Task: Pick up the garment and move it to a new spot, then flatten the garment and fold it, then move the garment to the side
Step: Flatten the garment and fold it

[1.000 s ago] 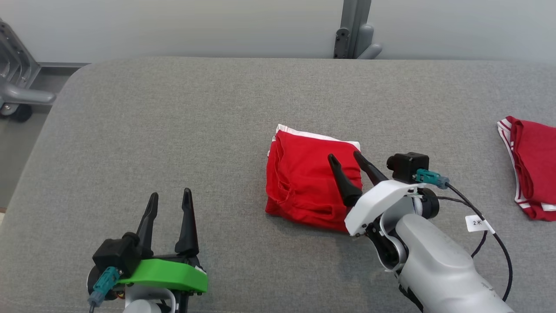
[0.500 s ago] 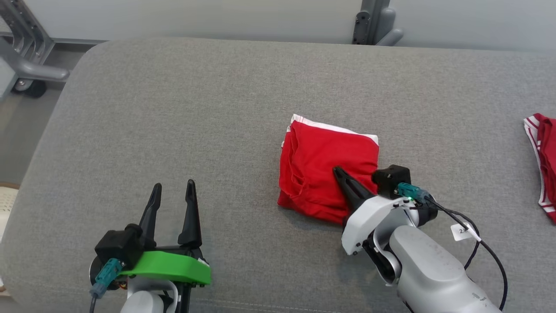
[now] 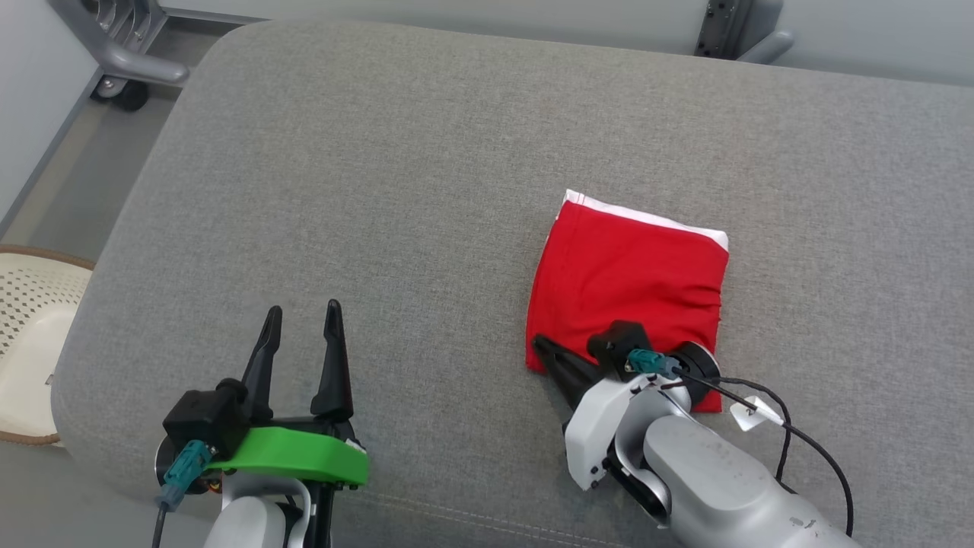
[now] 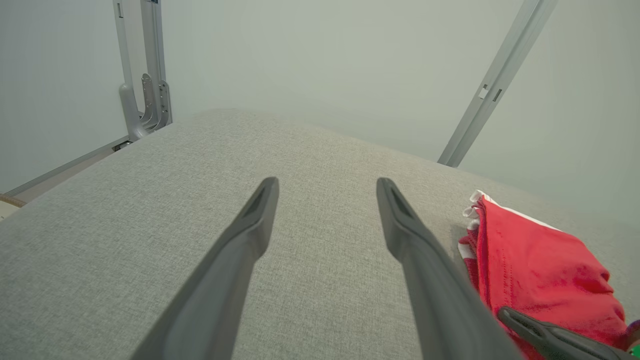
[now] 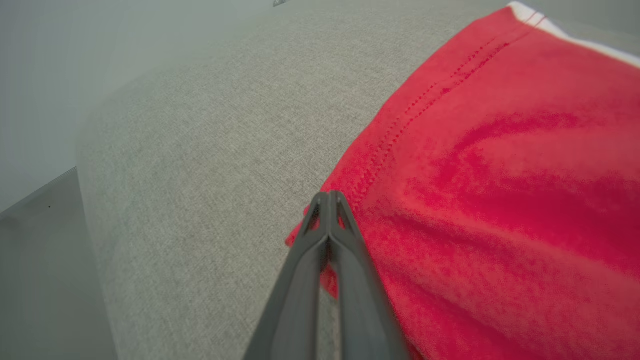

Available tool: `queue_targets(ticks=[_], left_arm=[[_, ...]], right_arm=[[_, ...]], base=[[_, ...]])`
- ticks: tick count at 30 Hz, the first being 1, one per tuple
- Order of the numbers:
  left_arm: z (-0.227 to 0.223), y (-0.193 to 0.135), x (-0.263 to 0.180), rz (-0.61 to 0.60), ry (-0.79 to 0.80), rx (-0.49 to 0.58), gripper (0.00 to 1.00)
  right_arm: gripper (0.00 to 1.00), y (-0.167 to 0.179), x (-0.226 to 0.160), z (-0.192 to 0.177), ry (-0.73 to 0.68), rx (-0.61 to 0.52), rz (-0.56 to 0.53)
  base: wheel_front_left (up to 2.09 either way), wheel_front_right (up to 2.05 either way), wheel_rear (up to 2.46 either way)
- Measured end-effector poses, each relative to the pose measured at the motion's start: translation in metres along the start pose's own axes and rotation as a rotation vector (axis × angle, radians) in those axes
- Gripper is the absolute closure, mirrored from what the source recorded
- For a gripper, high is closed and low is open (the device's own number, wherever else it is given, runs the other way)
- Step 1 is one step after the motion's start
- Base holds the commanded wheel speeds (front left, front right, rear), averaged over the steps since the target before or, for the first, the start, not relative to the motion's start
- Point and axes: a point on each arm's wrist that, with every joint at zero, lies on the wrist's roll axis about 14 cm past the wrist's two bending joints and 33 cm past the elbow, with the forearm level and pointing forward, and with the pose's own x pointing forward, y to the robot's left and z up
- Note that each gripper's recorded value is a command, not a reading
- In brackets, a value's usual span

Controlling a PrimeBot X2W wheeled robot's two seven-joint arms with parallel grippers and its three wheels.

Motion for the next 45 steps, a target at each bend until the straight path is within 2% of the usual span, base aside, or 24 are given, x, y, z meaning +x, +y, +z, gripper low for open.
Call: queue_targets(ticks=[4, 9, 13, 17, 18, 20, 21, 27, 32, 36, 45], left_arm=[[0.000, 0.006, -0.002, 0.018, 0.001, 0.004, 0.00], [0.001, 0.008, 0.000, 0.027, -0.003, 0.001, 0.00], [0.002, 0.005, 0.003, 0.019, -0.006, -0.002, 0.00], [0.003, -0.001, 0.006, 0.003, -0.012, -0.004, 0.00], [0.003, -0.003, 0.007, -0.004, -0.012, -0.006, 0.00], [0.002, -0.007, 0.008, -0.015, -0.012, -0.009, 0.00], [0.001, -0.009, 0.008, -0.021, -0.011, -0.011, 0.00], [0.001, -0.024, 0.010, -0.068, -0.013, -0.020, 0.00], [0.000, -0.036, 0.010, -0.102, -0.014, -0.021, 0.00], [0.002, -0.046, 0.011, -0.134, -0.020, -0.024, 0.00], [0.011, -0.051, 0.008, -0.149, -0.047, -0.019, 0.00]], right_arm=[[1.00, 0.015, 0.002, -0.017, 0.057, -0.040, 0.059], [1.00, 0.021, 0.000, -0.023, 0.077, -0.051, 0.082], [1.00, 0.020, 0.002, -0.007, 0.029, -0.054, 0.079], [1.00, 0.009, 0.002, 0.032, -0.089, -0.058, 0.042], [0.86, 0.005, 0.001, 0.044, -0.125, -0.061, 0.027], [0.47, -0.004, -0.004, 0.064, -0.191, -0.058, -0.009], [0.00, -0.008, -0.008, 0.072, -0.218, -0.060, -0.029], [0.00, -0.042, -0.042, 0.106, -0.351, -0.058, -0.174], [0.00, -0.073, -0.078, 0.119, -0.418, -0.055, -0.314], [0.00, -0.101, -0.114, 0.117, -0.442, -0.046, -0.448], [0.00, -0.128, -0.171, 0.111, -0.475, -0.052, -0.627]], base=[[0.00, 0.00, 0.00], [0.00, 0.00, 0.00], [0.00, 0.00, 0.00], [0.00, 0.00, 0.00], [0.00, 0.00, 0.00], [0.00, 0.00, 0.00], [0.00, 0.00, 0.00], [0.00, 0.00, 0.00], [0.00, 0.00, 0.00], [0.00, 0.00, 0.00], [0.00, 0.00, 0.00]])
